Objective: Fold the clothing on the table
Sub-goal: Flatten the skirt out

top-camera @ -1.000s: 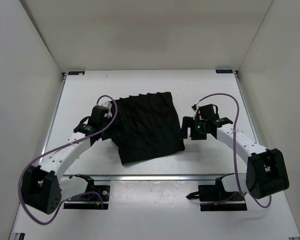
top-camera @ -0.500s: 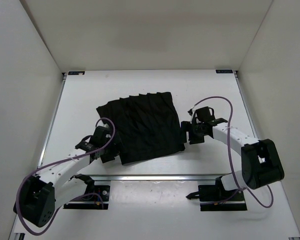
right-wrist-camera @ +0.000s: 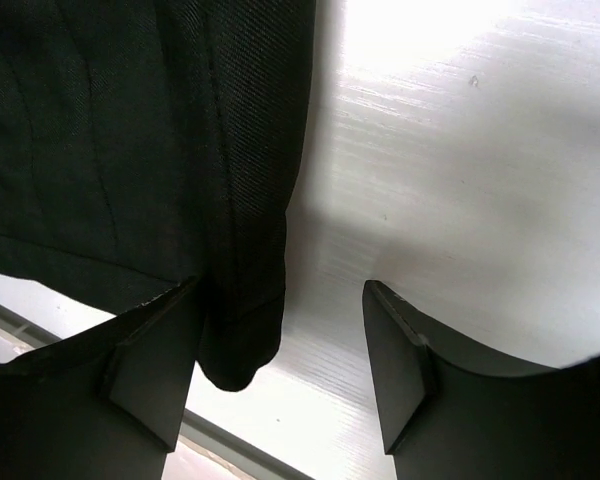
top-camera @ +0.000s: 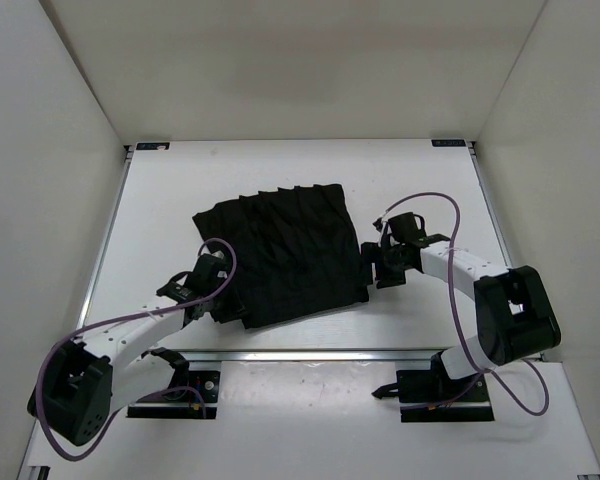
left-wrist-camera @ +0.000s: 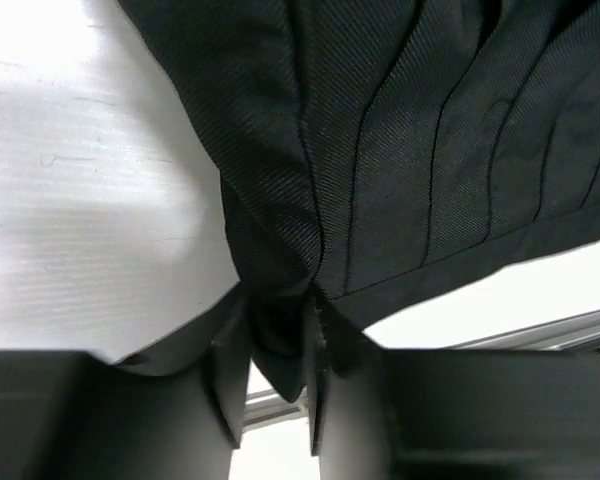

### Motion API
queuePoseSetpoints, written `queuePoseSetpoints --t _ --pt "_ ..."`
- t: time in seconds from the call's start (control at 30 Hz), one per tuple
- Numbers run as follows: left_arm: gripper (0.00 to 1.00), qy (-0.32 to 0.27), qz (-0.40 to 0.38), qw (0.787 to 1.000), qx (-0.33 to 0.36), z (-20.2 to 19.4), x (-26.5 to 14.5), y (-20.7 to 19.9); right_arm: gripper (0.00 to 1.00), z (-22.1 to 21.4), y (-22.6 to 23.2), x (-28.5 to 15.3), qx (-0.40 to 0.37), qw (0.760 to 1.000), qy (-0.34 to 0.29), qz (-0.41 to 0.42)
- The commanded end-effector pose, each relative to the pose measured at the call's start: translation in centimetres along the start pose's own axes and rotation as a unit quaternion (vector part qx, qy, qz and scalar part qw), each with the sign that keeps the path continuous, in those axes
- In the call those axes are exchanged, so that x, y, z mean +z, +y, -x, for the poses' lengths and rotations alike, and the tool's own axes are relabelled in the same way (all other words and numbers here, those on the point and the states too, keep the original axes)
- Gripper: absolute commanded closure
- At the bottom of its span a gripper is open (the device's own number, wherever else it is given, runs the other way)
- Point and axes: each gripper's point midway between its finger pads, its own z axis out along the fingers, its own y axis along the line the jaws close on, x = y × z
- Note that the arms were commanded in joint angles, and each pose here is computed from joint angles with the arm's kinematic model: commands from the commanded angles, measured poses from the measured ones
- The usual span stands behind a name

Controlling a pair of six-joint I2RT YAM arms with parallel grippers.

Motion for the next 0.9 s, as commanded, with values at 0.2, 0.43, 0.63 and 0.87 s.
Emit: queuePoseSetpoints --t 0.2,0.43,0.63,0.87 --pt "1.0 0.005 -0.002 1.0 -0.013 -0.5 -0.4 1.3 0.35 1.9 0.4 -1.0 0.001 0.999 -0.044 0.014" --pt "1.0 0.005 -0.001 1.0 -0.025 -0.9 -0.3 2.3 0.33 0.5 1.5 -0.1 0.001 0.999 -0.027 0.037" --pt "1.0 0.009 -0.004 1.0 -0.023 -1.3 -0.1 2.4 0.41 -0.6 2.8 0.6 0.004 0.999 -0.009 0.048" --pt "1.0 0.005 -0.008 1.0 -0.024 -1.2 -0.1 2.4 0.51 -2.5 3.2 0.8 0.018 0.998 0.006 0.064"
